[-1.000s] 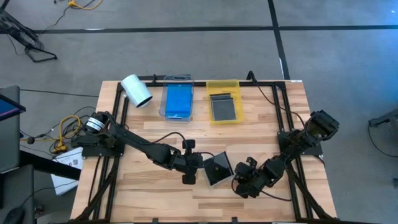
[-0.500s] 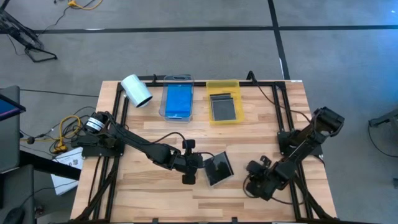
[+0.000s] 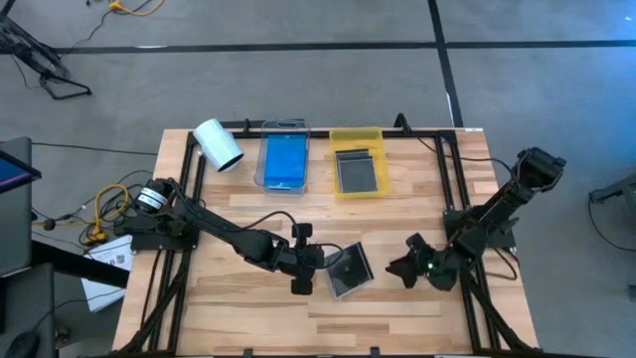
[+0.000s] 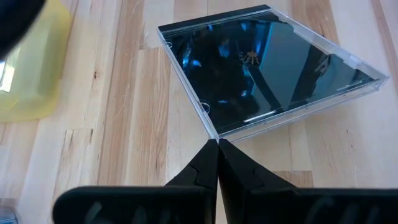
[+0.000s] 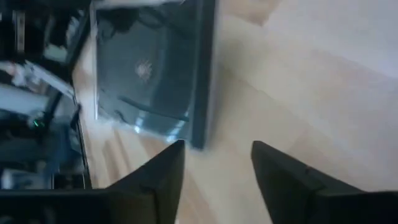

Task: Pick & place jewel cases by type
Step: Put the black CD case into the yellow bin

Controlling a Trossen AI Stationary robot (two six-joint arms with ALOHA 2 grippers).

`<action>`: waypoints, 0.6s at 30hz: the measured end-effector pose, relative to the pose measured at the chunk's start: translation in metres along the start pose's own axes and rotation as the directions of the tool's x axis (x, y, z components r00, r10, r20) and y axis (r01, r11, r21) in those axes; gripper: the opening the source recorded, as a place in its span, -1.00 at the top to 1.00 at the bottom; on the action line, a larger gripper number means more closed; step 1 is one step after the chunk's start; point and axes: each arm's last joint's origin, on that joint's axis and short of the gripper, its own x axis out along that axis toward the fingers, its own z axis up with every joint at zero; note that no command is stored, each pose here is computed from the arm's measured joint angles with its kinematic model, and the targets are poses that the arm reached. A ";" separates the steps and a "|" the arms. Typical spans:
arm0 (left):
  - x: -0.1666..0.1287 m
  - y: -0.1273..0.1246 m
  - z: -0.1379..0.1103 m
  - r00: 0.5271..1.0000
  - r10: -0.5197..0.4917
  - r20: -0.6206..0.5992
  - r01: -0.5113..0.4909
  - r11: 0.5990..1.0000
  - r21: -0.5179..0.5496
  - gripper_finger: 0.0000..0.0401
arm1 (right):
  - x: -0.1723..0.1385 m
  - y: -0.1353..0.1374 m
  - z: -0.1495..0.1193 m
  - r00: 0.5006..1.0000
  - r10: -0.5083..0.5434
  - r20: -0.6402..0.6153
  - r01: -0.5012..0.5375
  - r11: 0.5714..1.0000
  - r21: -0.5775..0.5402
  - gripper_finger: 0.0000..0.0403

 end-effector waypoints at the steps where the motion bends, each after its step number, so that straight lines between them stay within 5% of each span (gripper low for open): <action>1: 0.000 0.000 0.000 1.000 0.000 0.000 0.000 1.000 0.000 1.00 | 0.001 -0.005 0.002 1.000 0.016 0.009 -0.016 1.000 0.022 0.08; 7: 0.000 0.000 0.000 1.000 -0.002 0.000 0.002 1.000 0.000 1.00 | 0.009 -0.021 0.016 0.992 0.110 0.063 -0.115 0.991 0.072 -0.20; 18: 0.000 0.000 0.000 1.000 -0.003 0.000 0.003 1.000 0.000 1.00 | 0.026 -0.029 0.049 0.997 0.063 0.035 -0.064 0.998 0.022 -0.19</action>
